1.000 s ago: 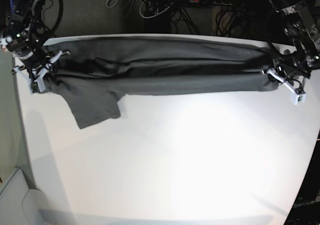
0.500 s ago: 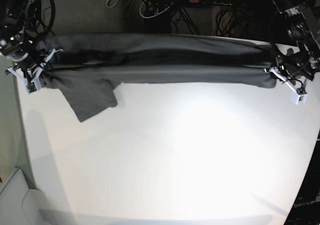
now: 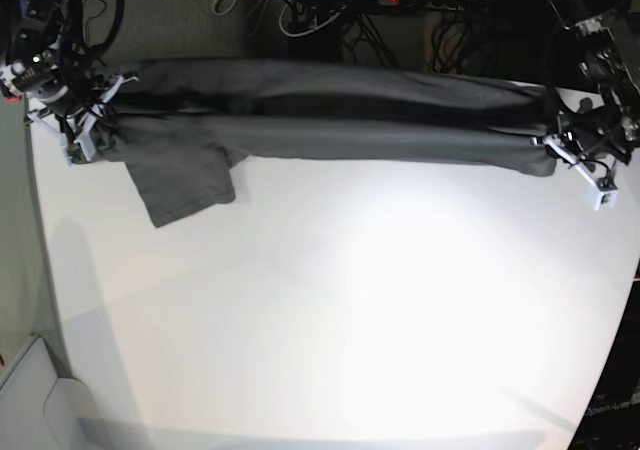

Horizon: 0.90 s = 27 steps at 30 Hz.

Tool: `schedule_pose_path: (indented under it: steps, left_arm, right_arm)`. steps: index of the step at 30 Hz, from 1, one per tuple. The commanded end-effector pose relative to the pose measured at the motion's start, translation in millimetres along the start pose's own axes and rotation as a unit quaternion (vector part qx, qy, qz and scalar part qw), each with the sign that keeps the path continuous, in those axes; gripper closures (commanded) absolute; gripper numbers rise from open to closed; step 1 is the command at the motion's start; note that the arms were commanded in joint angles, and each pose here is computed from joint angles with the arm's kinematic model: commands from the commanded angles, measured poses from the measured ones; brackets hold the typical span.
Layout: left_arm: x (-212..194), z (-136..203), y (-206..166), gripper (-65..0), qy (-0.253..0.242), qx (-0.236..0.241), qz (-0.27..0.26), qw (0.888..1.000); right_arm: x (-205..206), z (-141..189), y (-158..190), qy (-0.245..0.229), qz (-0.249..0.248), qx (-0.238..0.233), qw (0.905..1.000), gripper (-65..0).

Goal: Layout the t-shirt on the table in an organized manner, then fold the t-shirt properly
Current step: 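Lower the folded hem with both grippers and pull the strip taut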

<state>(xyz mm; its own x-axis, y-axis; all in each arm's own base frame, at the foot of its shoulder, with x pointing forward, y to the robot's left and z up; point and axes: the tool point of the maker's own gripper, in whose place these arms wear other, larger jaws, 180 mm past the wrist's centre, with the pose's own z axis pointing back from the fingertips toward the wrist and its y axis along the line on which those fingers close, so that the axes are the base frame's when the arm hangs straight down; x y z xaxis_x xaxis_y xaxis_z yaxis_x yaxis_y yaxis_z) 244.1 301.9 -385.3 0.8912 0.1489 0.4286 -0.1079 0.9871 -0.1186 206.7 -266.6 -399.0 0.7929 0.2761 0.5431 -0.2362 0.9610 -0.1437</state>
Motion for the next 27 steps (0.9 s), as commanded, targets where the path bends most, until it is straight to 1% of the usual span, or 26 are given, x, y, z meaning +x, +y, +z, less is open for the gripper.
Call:
schedule_pose_path:
  steps: [1,6,8,13,19,21,25,27]
  left_arm:
    - [13.2,6.8,5.3,-1.4,-0.02,0.009,-0.005,1.0]
    - [25.9,11.4,4.5,-1.4,-0.044,0.01,-0.009,0.999]
    - [43.5,14.3,2.4,-1.3,-0.069,0.008,-0.01,0.998]
    - [66.5,19.7,-1.2,-1.2,-0.098,0.003,-0.007,0.995]
    - [91.4,24.9,-4.8,-1.1,-0.125,-0.002,-0.005,0.992]
    - [93.9,25.5,-5.6,-1.1,-0.128,-0.002,-0.006,0.992]
    - [111.4,29.2,-8.2,-1.1,-0.169,-0.006,-0.007,0.986]
    - [110.8,24.7,-6.6,-1.1,-0.17,-0.008,0.0,0.985]
  right_arm:
    - [7.3,4.4,-8.1,-0.011,0.006,-0.011,0.9999,0.0]
    - [10.7,3.7,-8.2,-0.016,0.003,-0.012,0.9998,0.0]
    - [13.7,4.2,-9.8,-0.021,0.002,-0.014,0.9997,0.0]
    - [44.7,3.8,-19.6,-0.055,0.002,-0.026,0.9981,0.0]
    - [89.0,5.0,-33.1,-0.104,0.002,-0.041,0.9937,0.0]
    - [99.3,5.6,-36.2,-0.116,0.001,-0.044,0.9923,0.0]
    - [116.4,6.9,-38.1,-0.134,0.004,-0.046,0.9899,0.0]
    - [123.5,8.1,-40.1,-0.142,0.004,-0.048,0.9887,0.0]
